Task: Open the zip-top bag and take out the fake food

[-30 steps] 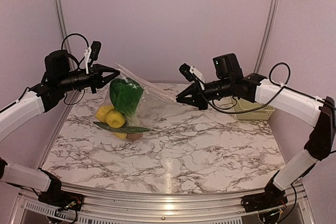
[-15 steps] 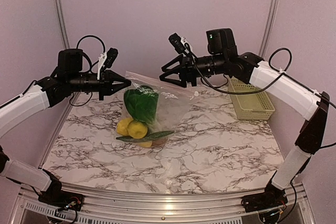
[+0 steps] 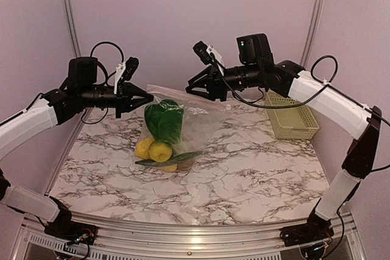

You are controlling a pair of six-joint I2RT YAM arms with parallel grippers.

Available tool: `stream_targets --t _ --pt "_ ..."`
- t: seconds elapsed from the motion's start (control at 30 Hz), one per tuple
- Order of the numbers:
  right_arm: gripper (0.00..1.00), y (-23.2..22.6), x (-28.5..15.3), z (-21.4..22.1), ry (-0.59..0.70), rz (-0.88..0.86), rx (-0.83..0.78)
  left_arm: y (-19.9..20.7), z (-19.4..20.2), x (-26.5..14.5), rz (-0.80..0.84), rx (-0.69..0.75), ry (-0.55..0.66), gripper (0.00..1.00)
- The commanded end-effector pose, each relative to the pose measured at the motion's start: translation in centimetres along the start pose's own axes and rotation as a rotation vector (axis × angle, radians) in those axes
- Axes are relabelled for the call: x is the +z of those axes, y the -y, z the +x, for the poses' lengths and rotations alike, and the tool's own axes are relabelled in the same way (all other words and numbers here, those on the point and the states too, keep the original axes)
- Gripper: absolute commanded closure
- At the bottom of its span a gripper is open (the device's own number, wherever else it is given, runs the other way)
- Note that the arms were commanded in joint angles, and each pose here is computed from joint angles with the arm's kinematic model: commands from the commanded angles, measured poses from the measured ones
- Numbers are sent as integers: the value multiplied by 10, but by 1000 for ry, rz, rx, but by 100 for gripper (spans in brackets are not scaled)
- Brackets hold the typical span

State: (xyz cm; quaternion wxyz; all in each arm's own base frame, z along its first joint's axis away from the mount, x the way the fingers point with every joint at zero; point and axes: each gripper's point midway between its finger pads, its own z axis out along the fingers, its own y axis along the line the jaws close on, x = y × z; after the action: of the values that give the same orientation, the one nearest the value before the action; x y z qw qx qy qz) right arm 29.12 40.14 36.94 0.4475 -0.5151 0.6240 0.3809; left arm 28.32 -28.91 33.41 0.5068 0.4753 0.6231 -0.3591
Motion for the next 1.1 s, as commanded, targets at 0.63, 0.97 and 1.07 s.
stream_targets --t 0.63,0.97,1.07 --pt "97 -20 39 43 -169 11 -47 -13 -17 -2 -78 -49 29 100" --pt "100 -39 103 -33 129 -161 158 -92 -30 -34 -401 -331 104 100" --pt "100 -23 118 -37 189 -114 203 -111 -10 -16 -406 -446 43 100"
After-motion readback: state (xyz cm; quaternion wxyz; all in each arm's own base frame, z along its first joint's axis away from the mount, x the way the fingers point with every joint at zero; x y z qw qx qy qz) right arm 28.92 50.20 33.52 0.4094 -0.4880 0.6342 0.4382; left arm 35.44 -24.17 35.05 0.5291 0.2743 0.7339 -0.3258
